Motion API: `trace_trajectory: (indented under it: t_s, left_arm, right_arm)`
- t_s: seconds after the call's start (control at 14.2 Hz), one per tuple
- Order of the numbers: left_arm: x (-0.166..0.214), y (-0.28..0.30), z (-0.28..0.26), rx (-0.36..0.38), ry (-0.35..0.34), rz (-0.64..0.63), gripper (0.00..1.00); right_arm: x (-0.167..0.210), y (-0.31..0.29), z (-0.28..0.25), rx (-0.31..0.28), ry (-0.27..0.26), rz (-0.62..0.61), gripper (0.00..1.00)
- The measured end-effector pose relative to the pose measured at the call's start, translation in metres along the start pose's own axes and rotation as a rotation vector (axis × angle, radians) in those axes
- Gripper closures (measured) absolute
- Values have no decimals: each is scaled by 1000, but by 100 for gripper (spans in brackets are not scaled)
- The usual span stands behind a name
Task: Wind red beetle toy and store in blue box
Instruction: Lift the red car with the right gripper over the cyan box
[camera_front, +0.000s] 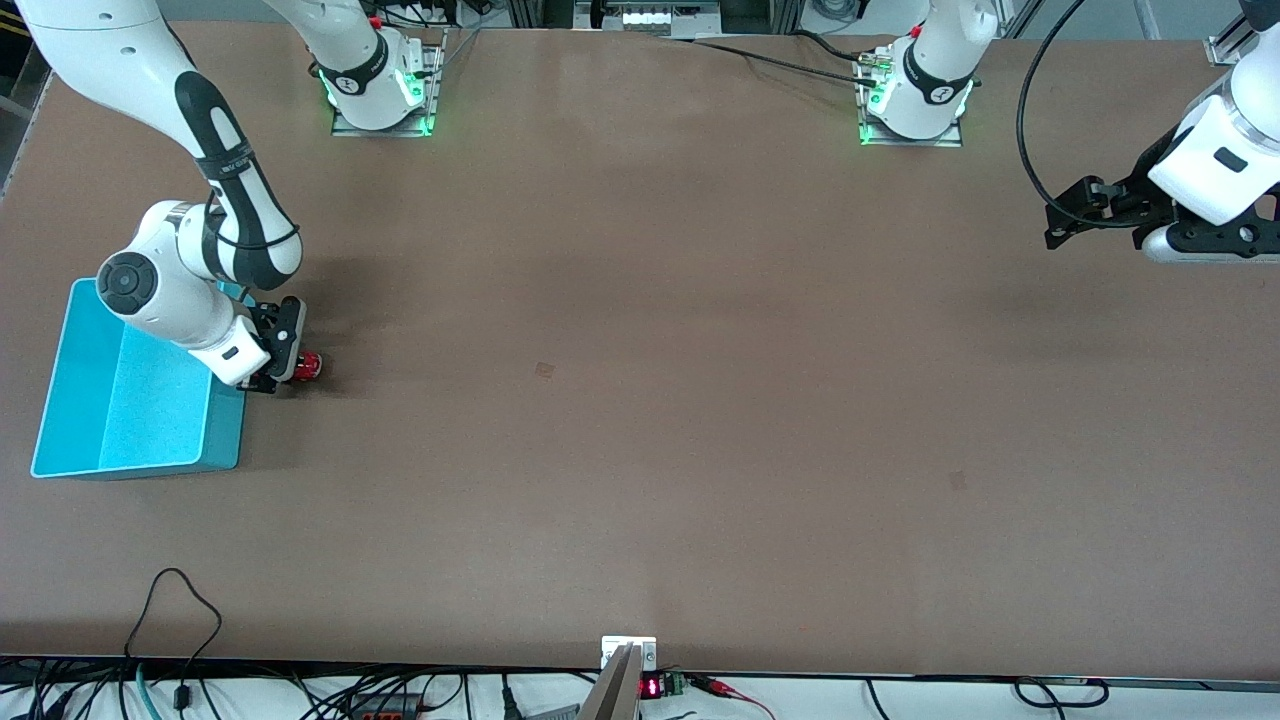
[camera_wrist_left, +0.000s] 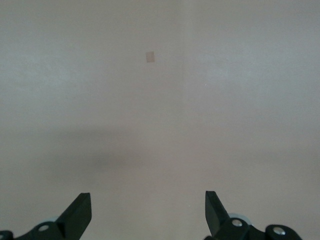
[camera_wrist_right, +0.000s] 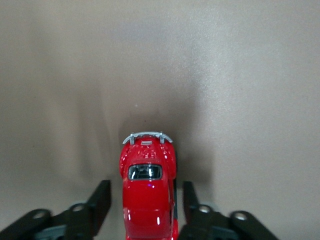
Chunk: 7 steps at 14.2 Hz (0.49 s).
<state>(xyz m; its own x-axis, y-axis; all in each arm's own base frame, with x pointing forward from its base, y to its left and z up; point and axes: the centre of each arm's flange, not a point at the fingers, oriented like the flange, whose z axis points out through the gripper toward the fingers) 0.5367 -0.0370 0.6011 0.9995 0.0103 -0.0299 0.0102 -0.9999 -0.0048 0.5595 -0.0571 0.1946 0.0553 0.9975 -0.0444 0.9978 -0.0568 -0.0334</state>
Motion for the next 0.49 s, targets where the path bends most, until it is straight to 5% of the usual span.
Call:
trace_trajectory:
  t_s: [0.14,0.28,0.49]
  left_arm:
    - [0,0,0,0,0,0,0]
    - [0,0,0,0,0,0,0]
    - [0,0,0,0,0,0,0]
  right_arm:
    - [0,1,-2,-6,0,0,56]
    - [1,5,-6,-24,22,32,56]
    - [18,31,-39,-112,128,148,56]
